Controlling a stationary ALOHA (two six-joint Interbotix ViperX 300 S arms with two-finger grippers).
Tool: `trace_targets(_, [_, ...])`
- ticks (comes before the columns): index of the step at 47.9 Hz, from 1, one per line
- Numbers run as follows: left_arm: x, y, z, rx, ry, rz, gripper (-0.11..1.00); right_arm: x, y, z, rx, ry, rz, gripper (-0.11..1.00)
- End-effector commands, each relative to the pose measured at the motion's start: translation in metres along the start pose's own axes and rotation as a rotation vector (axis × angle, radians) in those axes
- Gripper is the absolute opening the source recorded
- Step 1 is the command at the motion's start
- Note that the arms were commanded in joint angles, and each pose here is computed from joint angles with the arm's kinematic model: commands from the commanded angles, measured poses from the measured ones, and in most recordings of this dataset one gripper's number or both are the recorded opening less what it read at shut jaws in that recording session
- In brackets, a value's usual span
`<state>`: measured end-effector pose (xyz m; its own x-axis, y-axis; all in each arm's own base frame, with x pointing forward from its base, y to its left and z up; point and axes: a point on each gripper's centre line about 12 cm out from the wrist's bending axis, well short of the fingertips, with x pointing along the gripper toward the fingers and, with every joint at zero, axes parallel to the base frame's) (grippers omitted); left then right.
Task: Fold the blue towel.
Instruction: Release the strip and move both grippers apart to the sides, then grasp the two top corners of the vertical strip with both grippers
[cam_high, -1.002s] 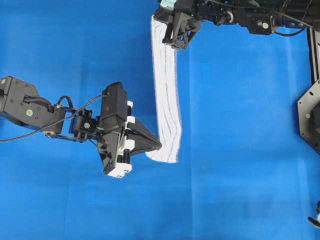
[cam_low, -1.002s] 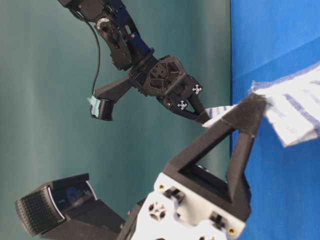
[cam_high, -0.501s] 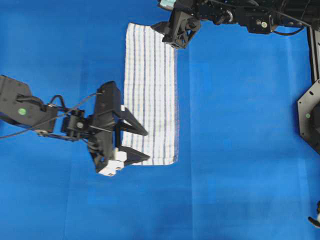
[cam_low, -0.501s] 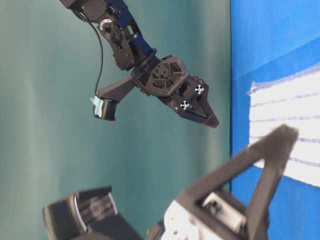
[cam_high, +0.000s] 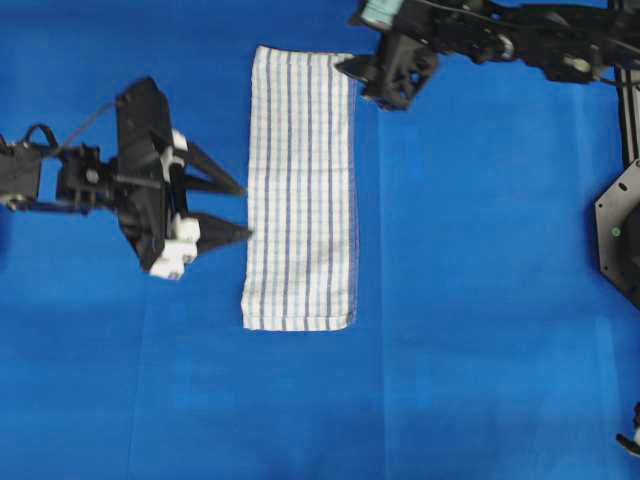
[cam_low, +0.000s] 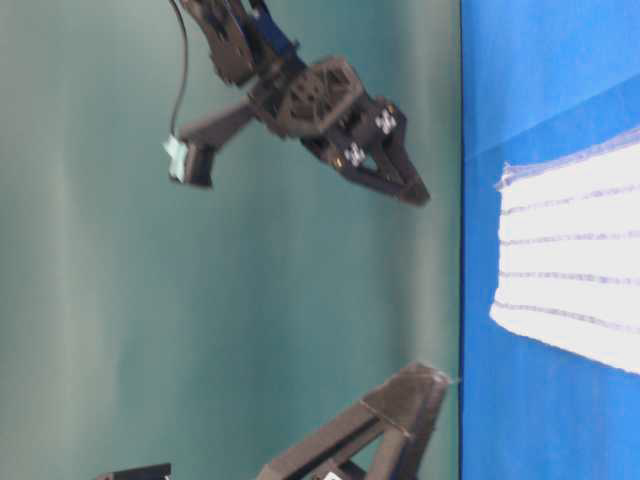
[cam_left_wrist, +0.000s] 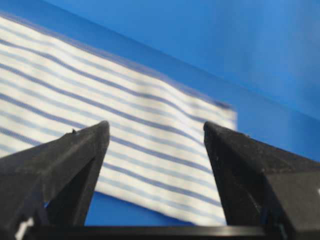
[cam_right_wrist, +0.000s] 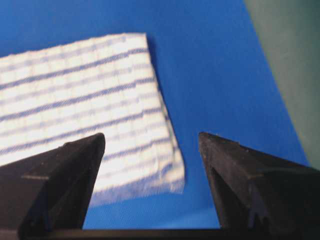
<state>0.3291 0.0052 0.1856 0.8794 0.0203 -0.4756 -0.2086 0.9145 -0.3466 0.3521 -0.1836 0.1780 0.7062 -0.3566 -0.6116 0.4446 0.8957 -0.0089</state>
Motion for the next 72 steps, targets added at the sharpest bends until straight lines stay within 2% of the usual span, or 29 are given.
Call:
trace_targets(1, [-0.005, 0.011, 0.014, 0.018, -0.047, 0.027, 0.69, -0.021, 0.006, 0.008, 0.003, -0.05, 0.009, 0.84])
trace_targets(10, [-0.007, 0.035, 0.026, 0.09, -0.075, 0.096, 0.69, -0.041, 0.024, -0.008, -0.004, -0.056, 0.044, 0.84])
trace_targets(18, [-0.01, 0.051, 0.03, 0.107, -0.079, 0.139, 0.69, -0.057, 0.042, -0.023, -0.007, -0.06, 0.084, 0.84])
trace_targets(24, [-0.011, 0.054, 0.029, 0.114, -0.064, 0.151, 0.69, -0.065, 0.054, -0.033, -0.008, -0.052, 0.115, 0.84])
trace_targets(31, [-0.009, 0.055, 0.027, 0.111, -0.052, 0.154, 0.69, -0.066, 0.056, -0.035, -0.002, -0.049, 0.121, 0.84])
trace_targets(36, [-0.008, 0.056, 0.028, 0.113, -0.053, 0.157, 0.69, -0.065, 0.054, -0.03, -0.002, -0.074, 0.109, 0.84])
trace_targets(43, [-0.004, 0.068, 0.03, 0.117, -0.05, 0.188, 0.69, -0.057, 0.04, -0.024, 0.018, -0.108, 0.058, 0.84])
trace_targets(54, [0.01, 0.114, 0.036, 0.131, -0.049, 0.297, 0.69, -0.028, 0.01, -0.018, 0.059, -0.092, -0.025, 0.84])
trace_targets(62, [0.021, 0.147, 0.04, 0.124, -0.053, 0.367, 0.69, -0.005, -0.001, -0.018, 0.073, -0.08, -0.06, 0.84])
trace_targets(72, [0.033, 0.18, 0.033, 0.106, -0.061, 0.423, 0.69, 0.026, -0.009, -0.026, 0.091, -0.062, -0.096, 0.84])
